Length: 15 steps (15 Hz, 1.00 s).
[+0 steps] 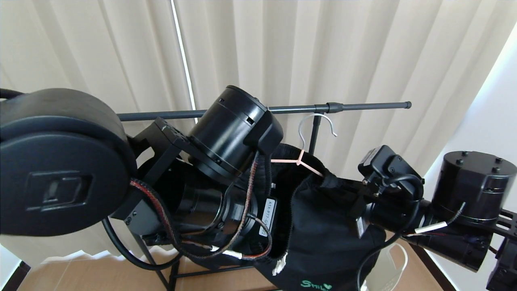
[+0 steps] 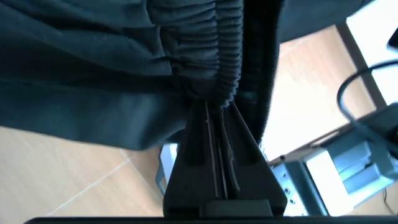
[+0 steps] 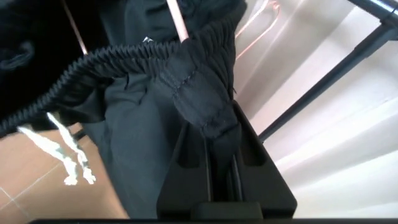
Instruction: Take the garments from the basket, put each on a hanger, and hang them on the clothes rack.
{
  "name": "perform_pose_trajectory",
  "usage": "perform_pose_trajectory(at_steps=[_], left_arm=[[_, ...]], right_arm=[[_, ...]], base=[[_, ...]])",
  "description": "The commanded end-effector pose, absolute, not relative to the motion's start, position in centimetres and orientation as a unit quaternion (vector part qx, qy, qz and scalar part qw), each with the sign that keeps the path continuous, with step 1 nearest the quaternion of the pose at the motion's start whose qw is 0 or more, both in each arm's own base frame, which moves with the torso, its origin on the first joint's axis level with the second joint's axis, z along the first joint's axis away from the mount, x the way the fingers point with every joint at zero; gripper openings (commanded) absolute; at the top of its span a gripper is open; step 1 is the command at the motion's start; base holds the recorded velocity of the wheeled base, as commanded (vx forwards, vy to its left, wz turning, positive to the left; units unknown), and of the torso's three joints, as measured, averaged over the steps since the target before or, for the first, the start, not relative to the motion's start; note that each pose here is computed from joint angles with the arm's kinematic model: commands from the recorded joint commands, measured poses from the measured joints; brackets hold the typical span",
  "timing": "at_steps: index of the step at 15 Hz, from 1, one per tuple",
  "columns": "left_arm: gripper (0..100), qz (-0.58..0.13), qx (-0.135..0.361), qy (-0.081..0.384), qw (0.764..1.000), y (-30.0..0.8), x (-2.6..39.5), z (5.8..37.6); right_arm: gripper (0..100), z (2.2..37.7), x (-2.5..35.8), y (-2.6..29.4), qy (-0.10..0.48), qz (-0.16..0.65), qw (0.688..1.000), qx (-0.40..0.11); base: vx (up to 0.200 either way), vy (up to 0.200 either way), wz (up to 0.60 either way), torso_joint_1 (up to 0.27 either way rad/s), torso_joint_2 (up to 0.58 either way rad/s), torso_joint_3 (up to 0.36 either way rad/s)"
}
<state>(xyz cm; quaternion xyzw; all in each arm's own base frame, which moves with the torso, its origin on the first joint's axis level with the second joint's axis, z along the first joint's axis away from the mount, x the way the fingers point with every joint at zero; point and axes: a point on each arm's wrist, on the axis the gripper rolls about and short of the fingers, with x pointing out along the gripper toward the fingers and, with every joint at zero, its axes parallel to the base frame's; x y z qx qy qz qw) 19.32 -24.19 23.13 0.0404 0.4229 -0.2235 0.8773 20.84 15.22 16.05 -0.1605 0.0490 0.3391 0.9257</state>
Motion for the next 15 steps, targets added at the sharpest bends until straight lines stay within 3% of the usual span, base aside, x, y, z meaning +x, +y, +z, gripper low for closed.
perform_pose_trajectory(at_steps=[1,11,12,15], left_arm=[[0,-0.211,0.031,0.420,0.882,-24.3,20.2,22.8],[0,-0.209,0.016,0.393,0.895,-24.9,20.8,22.8],[100,-0.209,0.016,0.393,0.895,-24.9,20.8,22.8],[100,-0.208,0.018,0.395,0.895,-24.8,20.6,22.7]], right_arm=[[0,17.3,19.3,15.1,0.023,0.351,0.923,-0.156],[0,17.3,18.1,15.4,0.011,0.370,0.913,-0.172],[0,17.4,18.0,15.4,0.010,0.371,0.913,-0.172],[0,17.4,18.0,15.4,0.010,0.370,0.913,-0.171]], base=[[0.000,0.000,0.00,0.000,0.00,0.000],[0.000,0.000,0.00,0.000,0.00,0.000],[0.000,0.000,0.00,0.000,0.00,0.000],[0.000,0.000,0.00,0.000,0.00,0.000]])
